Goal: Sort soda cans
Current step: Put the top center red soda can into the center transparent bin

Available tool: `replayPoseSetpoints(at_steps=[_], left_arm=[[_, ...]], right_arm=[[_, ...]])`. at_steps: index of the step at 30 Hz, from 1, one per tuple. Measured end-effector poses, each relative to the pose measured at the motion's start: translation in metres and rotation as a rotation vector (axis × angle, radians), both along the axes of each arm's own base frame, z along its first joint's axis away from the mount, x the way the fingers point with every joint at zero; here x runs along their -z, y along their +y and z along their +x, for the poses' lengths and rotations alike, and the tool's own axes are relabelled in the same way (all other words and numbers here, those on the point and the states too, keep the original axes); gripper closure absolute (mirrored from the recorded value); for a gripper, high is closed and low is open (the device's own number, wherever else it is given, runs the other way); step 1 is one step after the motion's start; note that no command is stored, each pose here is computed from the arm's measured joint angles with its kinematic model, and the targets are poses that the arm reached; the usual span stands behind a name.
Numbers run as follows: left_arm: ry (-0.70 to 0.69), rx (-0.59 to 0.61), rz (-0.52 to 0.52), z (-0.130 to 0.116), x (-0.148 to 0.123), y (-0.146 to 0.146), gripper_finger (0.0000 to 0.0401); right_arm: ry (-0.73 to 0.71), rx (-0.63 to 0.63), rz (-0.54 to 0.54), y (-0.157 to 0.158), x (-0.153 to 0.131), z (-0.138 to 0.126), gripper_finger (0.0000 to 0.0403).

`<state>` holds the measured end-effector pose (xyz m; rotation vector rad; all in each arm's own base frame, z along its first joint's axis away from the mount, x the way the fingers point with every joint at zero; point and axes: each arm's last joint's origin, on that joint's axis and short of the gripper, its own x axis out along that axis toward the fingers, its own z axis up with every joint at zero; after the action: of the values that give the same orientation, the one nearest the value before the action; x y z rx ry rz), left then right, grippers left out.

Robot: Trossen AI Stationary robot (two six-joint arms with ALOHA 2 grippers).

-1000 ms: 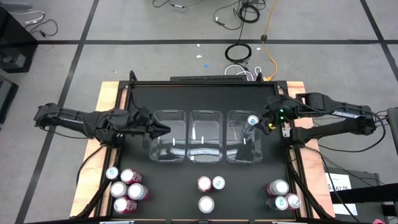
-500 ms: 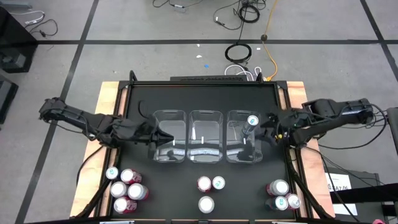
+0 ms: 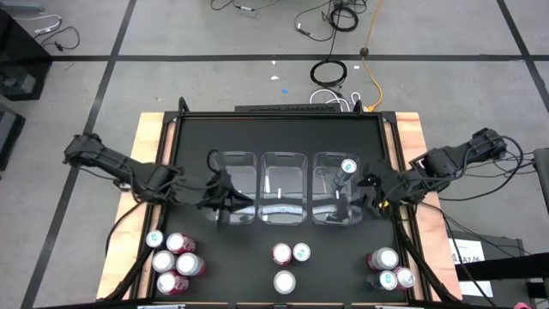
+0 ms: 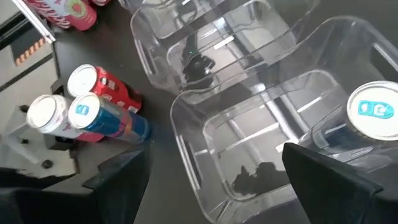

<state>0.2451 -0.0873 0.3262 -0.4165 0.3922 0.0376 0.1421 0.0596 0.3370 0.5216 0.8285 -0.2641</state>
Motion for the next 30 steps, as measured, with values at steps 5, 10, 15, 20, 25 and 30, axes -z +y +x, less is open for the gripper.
replayPoseSetpoints(at_steps=[5,10,15,20,25,30], left_arm=[[0.013,-0.004,-0.007,0.013,0.010,-0.004,0.0355],[0.033,-0.046,-0.011,0.018,0.017,-0.005,0.0312],[0.023,-0.110,0.020,0.019,0.017,-0.004,0.0229],[-0.020,-0.181,0.068,0.020,0.014,-0.002,0.0137],[-0.041,-0.216,0.125,0.021,0.012,0.000,0.0083],[-0.093,-0.220,0.097,0.023,0.007,0.000,0.0074]], right_arm=[[0.012,-0.008,-0.011,0.004,0.002,0.002,0.0053],[0.023,-0.009,-0.008,0.008,0.004,0.004,0.0053],[0.025,0.006,0.016,0.010,0.005,0.004,0.0053],[0.018,0.014,0.020,0.013,0.004,0.003,0.0053],[0.014,0.004,0.015,0.015,0.004,0.002,0.0053],[0.014,-0.002,0.016,0.016,0.004,0.001,0.0053]])
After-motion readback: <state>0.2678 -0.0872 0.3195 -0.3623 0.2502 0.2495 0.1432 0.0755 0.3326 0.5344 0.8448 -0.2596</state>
